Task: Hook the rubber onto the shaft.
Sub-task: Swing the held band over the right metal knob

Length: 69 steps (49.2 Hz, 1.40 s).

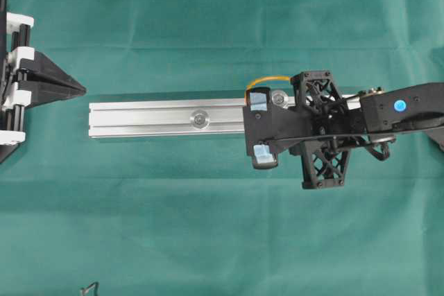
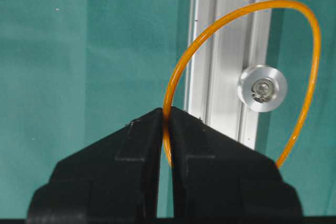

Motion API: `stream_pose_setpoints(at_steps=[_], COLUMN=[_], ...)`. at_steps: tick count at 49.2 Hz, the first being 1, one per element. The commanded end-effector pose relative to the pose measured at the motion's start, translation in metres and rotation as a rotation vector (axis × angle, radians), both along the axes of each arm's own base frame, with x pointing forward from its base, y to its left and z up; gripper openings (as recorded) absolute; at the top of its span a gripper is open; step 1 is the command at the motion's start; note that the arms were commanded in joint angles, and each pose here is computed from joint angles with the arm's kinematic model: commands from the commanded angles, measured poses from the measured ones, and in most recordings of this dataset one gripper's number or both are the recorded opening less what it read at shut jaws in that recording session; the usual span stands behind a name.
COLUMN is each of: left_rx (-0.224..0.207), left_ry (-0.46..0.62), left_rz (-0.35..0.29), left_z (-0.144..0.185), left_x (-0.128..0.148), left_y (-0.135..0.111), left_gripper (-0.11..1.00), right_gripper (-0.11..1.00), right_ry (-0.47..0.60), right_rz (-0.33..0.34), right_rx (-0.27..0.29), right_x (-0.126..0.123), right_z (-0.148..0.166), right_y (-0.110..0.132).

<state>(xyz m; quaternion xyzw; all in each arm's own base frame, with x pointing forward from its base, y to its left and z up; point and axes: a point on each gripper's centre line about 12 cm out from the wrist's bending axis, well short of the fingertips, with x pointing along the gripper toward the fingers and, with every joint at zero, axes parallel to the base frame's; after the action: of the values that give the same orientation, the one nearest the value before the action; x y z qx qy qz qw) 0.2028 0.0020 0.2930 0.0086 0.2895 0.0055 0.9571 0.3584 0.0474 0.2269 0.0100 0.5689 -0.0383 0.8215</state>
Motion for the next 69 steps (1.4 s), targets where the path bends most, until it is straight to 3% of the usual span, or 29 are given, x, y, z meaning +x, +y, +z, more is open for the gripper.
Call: stream_pose_setpoints(at_steps=[1, 45, 69], left_rx=[0.004, 0.003, 0.002], left_ry=[-0.035, -0.017, -0.017], left_rz=[0.000, 0.002, 0.003], left_z=[0.013, 0.011, 0.011], left_x=[0.003, 0.002, 0.002], left_y=[0.000, 0.001, 0.001], left_gripper=[0.00, 0.00, 0.00], right_gripper=[0.07, 0.07, 0.07], right_ry=[-0.035, -0.042, -0.040], right_rz=[0.006, 0.066, 0.059], right_rx=[0.014, 0.028, 0.049], right_x=[0.003, 0.000, -0.003], right_z=[0.010, 0.009, 0.009], right_y=[0.005, 0.030, 0.044])
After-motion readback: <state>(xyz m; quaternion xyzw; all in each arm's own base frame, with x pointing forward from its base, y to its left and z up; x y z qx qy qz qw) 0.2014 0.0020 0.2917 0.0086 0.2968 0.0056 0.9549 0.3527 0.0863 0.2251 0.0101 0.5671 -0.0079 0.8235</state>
